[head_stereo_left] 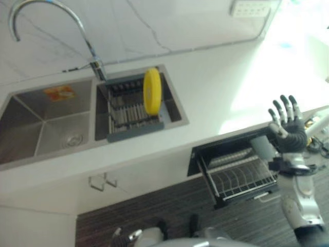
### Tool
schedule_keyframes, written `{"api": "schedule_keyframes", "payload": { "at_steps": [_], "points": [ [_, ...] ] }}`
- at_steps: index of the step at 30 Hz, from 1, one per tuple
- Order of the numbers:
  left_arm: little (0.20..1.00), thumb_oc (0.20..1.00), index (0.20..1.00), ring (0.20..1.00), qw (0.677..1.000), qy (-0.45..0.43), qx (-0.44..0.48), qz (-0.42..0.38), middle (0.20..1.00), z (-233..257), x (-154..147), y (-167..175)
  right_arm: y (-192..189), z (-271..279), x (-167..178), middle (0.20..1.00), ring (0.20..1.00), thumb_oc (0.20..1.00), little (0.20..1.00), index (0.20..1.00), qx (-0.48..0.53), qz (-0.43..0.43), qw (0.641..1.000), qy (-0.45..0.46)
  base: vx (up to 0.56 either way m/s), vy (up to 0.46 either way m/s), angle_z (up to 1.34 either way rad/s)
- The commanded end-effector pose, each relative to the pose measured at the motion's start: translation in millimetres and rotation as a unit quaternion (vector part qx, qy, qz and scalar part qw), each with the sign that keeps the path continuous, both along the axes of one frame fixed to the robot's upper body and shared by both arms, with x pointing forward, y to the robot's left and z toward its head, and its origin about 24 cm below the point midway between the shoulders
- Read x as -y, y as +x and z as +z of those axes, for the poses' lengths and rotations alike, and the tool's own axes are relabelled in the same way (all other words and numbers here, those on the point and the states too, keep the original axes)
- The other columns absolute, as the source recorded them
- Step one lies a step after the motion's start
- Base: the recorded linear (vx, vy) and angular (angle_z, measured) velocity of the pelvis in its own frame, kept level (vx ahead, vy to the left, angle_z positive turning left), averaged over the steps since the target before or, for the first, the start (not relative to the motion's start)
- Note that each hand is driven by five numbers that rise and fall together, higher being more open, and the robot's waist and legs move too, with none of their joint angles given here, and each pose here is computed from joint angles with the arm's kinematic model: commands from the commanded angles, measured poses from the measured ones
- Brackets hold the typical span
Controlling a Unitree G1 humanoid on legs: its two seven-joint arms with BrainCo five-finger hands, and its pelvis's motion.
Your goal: Place the dishes in the dishwasher.
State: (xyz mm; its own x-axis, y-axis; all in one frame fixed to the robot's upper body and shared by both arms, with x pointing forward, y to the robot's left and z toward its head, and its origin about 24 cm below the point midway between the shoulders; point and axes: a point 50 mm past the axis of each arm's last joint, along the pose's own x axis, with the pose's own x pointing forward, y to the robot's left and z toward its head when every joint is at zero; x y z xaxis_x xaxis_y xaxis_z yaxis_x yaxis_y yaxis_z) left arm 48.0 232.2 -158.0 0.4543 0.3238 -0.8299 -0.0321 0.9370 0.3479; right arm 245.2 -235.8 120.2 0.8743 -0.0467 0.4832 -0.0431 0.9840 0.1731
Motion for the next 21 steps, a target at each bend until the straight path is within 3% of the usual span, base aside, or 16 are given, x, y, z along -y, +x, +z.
{"api": "schedule_keyframes", "payload": {
  "at_steps": [1,8,21],
  "points": [
    [1.000,1.000,1.000,1.000,1.000,0.021,-0.016,-0.013,1.000,-1.7,-0.1,-0.3,1.3,34.5,-2.0,1.000,1.000,1.000,1.000,1.000,0.082,0.003,0.996,-0.028,0.12,0.314,-0.80],
    [1.000,1.000,1.000,1.000,0.999,0.043,-0.033,-0.002,1.000,-3.3,-0.8,-1.6,-8.3,32.4,-5.8,1.000,1.000,1.000,1.000,1.000,0.081,0.022,0.996,-0.020,0.10,0.191,-0.33],
    [1.000,1.000,1.000,1.000,0.998,0.047,-0.042,-0.006,1.000,-2.0,-10.2,-9.5,-2.3,34.8,-26.1,1.000,1.000,1.000,1.000,1.000,0.073,0.066,0.995,-0.033,0.02,0.002,0.00]
  ]
}}
